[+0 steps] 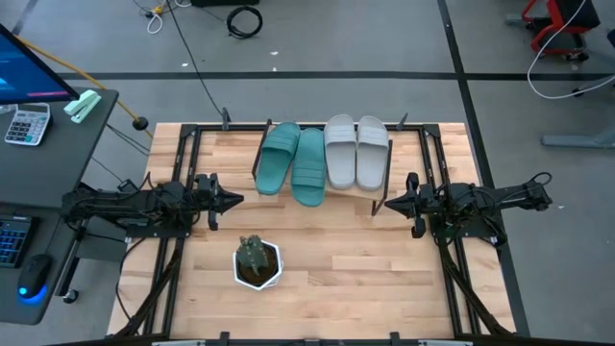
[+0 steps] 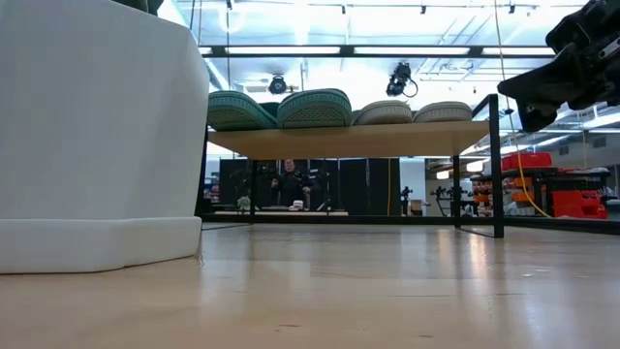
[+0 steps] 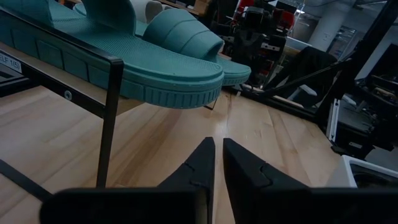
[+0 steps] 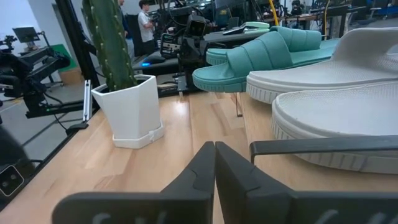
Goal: Pick and place slides into the shelf
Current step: Return to Home Position
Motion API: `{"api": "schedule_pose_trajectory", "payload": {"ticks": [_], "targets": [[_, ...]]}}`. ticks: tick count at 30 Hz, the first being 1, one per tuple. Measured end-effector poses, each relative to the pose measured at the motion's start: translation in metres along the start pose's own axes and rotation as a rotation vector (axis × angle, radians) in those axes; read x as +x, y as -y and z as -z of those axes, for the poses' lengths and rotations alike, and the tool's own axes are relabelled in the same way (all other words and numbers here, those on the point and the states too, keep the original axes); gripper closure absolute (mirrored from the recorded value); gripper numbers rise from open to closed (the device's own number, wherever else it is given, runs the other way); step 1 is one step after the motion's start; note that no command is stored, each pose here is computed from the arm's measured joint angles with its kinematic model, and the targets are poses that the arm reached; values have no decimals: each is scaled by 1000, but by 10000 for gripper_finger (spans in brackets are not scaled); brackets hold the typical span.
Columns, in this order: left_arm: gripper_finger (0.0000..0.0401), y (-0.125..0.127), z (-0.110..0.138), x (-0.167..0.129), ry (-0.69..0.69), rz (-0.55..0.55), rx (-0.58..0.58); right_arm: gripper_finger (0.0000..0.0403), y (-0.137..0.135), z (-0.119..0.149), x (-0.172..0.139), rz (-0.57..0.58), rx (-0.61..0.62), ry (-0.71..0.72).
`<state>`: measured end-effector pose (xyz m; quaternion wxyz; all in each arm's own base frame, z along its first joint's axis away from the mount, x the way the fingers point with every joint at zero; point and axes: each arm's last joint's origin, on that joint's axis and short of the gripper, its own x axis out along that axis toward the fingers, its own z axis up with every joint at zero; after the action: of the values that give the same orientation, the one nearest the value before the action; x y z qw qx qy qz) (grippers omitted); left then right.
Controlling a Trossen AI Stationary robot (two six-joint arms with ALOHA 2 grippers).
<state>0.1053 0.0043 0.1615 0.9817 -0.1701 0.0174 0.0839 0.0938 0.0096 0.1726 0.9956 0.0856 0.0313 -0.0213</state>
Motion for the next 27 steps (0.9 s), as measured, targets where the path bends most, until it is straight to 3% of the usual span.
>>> {"api": "schedule_pose_trajectory", "payload": {"ticks": [16,27], "targets": [[376,0,0,0,0,0,0,385,0,0,0,1,0,0],[361,0,0,0,0,0,0,385,0,0,0,0,0,0]]}}
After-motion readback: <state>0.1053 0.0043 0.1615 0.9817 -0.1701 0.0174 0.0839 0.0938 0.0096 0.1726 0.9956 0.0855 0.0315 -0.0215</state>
